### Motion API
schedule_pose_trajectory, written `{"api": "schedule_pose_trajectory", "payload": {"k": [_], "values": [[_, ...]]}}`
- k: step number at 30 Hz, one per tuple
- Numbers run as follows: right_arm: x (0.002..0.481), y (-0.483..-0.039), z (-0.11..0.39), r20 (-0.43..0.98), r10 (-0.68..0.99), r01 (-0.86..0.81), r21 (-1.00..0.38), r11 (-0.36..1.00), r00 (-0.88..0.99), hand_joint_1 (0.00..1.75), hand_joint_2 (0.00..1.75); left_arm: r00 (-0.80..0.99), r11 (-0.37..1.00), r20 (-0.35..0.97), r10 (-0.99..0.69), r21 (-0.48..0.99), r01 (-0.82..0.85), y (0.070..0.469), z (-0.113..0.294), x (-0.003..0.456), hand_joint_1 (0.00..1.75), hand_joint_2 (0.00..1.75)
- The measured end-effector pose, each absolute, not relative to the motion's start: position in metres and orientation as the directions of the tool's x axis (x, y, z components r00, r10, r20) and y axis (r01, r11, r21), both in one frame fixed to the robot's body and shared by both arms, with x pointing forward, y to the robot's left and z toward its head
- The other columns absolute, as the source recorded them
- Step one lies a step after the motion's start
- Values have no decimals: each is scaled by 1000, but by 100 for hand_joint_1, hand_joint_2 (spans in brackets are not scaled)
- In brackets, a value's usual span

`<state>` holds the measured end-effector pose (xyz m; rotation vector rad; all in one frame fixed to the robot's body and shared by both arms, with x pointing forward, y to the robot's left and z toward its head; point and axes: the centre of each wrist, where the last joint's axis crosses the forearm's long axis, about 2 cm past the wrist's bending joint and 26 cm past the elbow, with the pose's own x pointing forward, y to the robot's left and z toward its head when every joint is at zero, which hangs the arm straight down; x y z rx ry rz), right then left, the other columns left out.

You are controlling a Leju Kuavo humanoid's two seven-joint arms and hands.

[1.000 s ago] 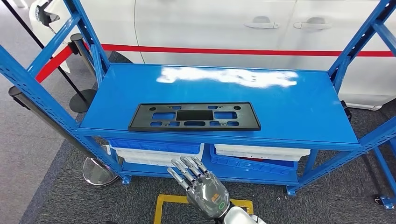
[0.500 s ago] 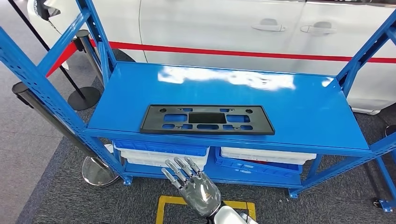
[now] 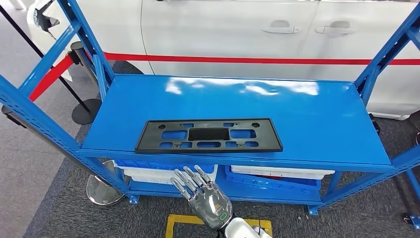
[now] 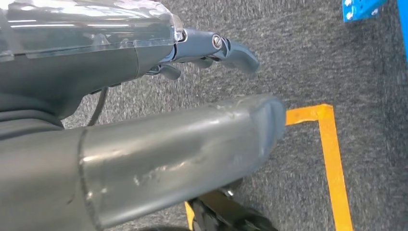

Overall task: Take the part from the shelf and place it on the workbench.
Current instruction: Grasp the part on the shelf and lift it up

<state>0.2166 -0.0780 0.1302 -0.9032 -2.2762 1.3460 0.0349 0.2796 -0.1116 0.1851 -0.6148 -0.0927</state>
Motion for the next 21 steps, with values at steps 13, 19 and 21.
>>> {"api": "schedule_pose_trajectory", "payload": {"k": [13, 19, 21], "values": [[234, -94, 134, 43, 749, 361, -857, 368, -661, 0, 175, 822, 978, 551, -146, 207, 35, 284, -112, 31, 0, 0], [239, -102, 134, 61, 776, 368, -856, 364, -628, 0, 175, 821, 977, 551, -149, 208, 37, 285, -112, 31, 0, 0], [240, -104, 134, 64, 781, 369, -855, 364, -621, 0, 175, 821, 977, 551, -149, 209, 37, 285, -112, 31, 0, 0]]}}
